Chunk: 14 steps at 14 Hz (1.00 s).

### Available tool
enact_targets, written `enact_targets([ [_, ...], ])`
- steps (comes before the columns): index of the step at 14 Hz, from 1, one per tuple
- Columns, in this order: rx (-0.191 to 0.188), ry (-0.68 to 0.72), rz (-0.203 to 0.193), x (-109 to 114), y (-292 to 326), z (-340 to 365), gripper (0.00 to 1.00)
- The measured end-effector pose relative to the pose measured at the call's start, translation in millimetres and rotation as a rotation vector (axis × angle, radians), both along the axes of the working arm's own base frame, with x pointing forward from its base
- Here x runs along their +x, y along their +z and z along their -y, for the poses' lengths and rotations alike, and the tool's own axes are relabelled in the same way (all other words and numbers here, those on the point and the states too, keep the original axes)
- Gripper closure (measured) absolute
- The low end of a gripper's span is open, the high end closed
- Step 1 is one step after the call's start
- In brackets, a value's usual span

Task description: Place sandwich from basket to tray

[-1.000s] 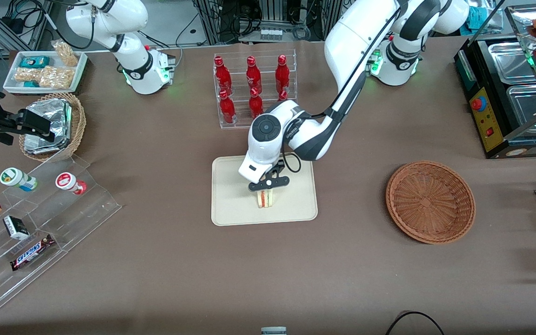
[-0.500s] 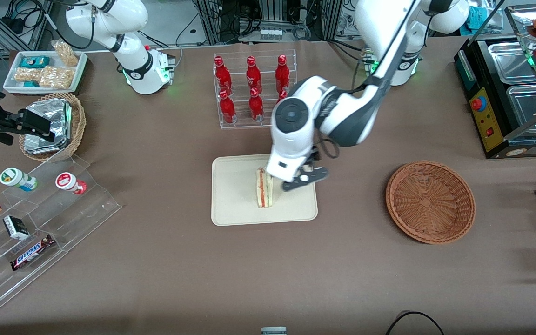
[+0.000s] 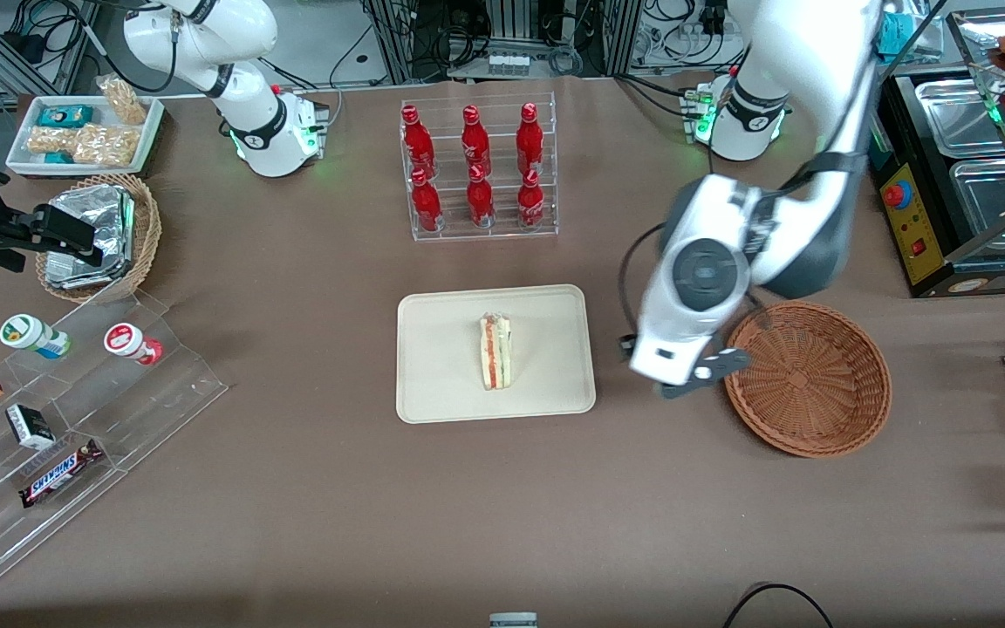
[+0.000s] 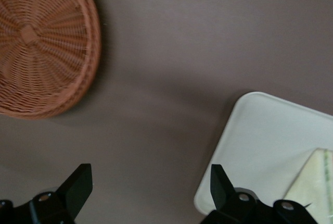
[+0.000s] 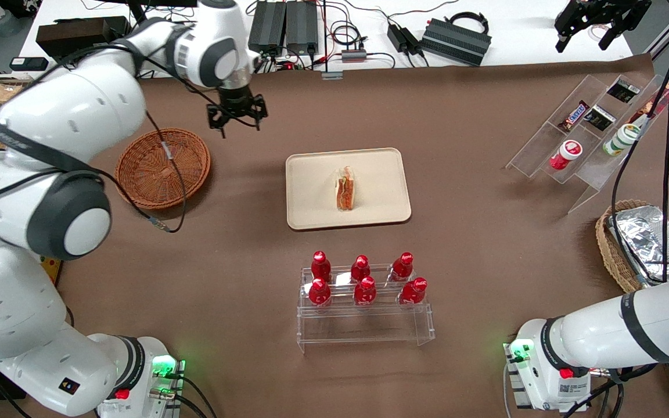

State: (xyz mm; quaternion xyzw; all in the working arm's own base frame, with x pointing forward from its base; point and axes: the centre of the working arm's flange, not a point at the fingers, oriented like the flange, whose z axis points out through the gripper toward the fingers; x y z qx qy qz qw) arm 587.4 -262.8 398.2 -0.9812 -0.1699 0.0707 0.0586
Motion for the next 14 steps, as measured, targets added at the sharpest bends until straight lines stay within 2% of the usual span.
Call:
enact_targets([
  [4, -0.039, -0.085, -0.058, -17.7, 54.7, -78.2, 0.00],
  [8, -0.113, -0.176, -0.050, -32.6, 111.8, -152.8, 0.00],
  [12, -0.132, -0.305, 0.006, -47.8, 163.3, -213.0, 0.00],
  [14, -0.086, -0.340, 0.048, -54.6, 190.1, -239.3, 0.00],
])
